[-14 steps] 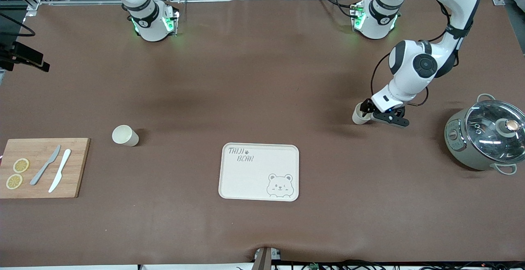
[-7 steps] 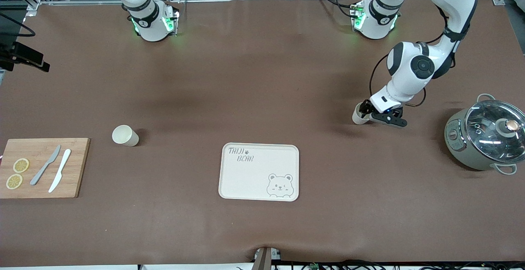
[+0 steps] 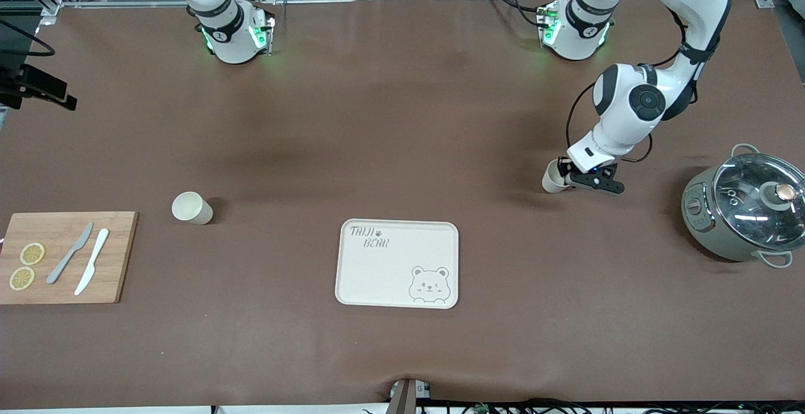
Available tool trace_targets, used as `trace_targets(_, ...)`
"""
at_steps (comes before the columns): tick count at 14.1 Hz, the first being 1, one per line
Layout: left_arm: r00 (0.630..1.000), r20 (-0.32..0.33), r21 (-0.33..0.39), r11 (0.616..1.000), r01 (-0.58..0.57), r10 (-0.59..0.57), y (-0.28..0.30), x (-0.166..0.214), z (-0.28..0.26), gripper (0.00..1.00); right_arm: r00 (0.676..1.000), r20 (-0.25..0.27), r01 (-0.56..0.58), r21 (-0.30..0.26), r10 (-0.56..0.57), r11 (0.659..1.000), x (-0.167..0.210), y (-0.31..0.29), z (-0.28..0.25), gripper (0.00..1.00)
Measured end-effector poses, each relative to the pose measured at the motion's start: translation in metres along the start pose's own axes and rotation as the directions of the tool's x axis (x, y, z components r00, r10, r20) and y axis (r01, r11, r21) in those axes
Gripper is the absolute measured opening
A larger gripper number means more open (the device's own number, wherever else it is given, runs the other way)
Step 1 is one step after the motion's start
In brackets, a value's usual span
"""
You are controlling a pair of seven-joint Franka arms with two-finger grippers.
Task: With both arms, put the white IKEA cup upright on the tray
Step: 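Lower the left gripper around the cup rim and close it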
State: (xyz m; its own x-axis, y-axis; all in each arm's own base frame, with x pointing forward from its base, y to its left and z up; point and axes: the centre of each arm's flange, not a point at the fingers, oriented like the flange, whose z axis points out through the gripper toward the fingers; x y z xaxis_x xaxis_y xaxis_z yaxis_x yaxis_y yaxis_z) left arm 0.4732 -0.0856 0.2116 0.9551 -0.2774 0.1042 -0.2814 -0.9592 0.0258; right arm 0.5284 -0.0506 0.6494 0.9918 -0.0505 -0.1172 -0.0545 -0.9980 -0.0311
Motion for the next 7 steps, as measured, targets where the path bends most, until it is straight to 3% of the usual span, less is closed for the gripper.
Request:
trace_targets(1,1.000,-0.006,0.001,1.000,-0.001,0.001,0.001,0.001,-0.002,0.04,1.000,0.000,0.000,0.000,0.000,1.000,0.000,0.000,0.000,1.00)
trace_targets(7,0.999,-0.024,-0.002,1.000,0.023,-0.023,0.006,0.023,-0.018,0.04,1.000,0.001,0.001,0.000,-0.001,1.000,0.001,0.000,0.001,1.00)
